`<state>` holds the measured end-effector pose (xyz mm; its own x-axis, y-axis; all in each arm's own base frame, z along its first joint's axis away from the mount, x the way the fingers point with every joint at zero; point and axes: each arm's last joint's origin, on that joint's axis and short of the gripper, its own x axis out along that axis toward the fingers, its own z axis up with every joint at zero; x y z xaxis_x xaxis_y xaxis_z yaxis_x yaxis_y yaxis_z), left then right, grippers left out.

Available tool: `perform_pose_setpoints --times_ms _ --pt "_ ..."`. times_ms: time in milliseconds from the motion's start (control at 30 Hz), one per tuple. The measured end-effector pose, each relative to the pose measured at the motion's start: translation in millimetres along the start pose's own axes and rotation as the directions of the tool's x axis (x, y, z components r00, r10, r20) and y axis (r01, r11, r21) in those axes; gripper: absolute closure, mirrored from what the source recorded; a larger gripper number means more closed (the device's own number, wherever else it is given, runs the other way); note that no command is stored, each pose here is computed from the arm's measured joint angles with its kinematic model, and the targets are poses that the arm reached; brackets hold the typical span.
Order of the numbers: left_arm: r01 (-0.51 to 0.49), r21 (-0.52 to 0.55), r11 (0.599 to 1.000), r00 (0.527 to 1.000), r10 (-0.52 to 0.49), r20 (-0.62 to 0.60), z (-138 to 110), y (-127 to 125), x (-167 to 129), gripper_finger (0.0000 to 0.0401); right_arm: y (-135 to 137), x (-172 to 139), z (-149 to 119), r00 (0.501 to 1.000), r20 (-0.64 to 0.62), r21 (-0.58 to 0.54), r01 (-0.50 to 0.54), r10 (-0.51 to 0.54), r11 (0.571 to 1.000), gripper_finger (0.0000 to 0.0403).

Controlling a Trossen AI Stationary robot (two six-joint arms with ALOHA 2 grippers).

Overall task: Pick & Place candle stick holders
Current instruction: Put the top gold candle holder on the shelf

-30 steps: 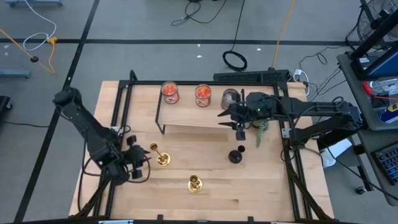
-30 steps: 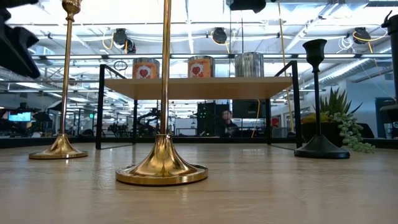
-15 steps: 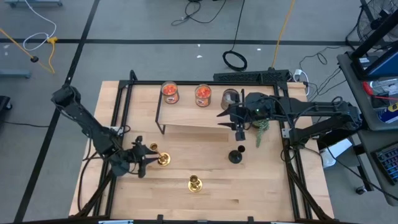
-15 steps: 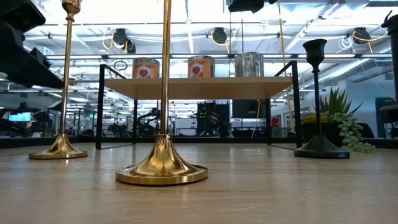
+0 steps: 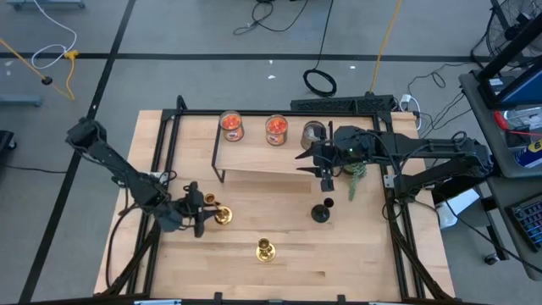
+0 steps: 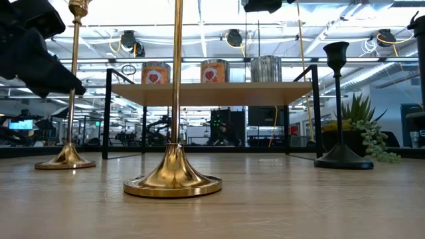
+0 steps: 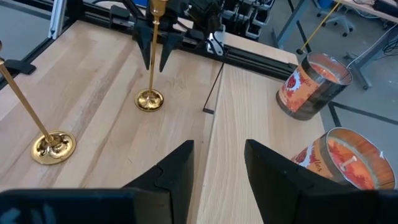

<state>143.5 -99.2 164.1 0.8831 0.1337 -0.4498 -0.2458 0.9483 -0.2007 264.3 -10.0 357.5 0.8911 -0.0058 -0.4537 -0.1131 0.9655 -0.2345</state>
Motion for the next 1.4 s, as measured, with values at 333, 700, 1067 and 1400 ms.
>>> perform_pose_setpoints --times_ms 333,700,1067,1400 --pt "0.029 0.059 0.998 0.999 -0.027 -0.034 2 2 4 0.0334 0 0 0 1.000 0.000 0.000 0.000 0.000 1.000 0.0261" --pt "0.184 0.028 0.983 0.966 -0.186 0.180 45 -15 5 0.0377 0 4 -2 0.999 0.030 0.004 0.012 -0.012 1.000 0.0261" --pt "-0.070 0.000 0.998 0.978 0.069 0.197 164 -12 -13 0.0386 3 14 -14 0.998 0.053 -0.019 0.020 -0.019 1.000 0.0261" --pt "-0.245 -0.055 0.968 0.962 0.250 0.113 202 41 -12 0.0382 8 21 -24 0.997 0.049 0.030 -0.060 0.059 0.998 0.0261"
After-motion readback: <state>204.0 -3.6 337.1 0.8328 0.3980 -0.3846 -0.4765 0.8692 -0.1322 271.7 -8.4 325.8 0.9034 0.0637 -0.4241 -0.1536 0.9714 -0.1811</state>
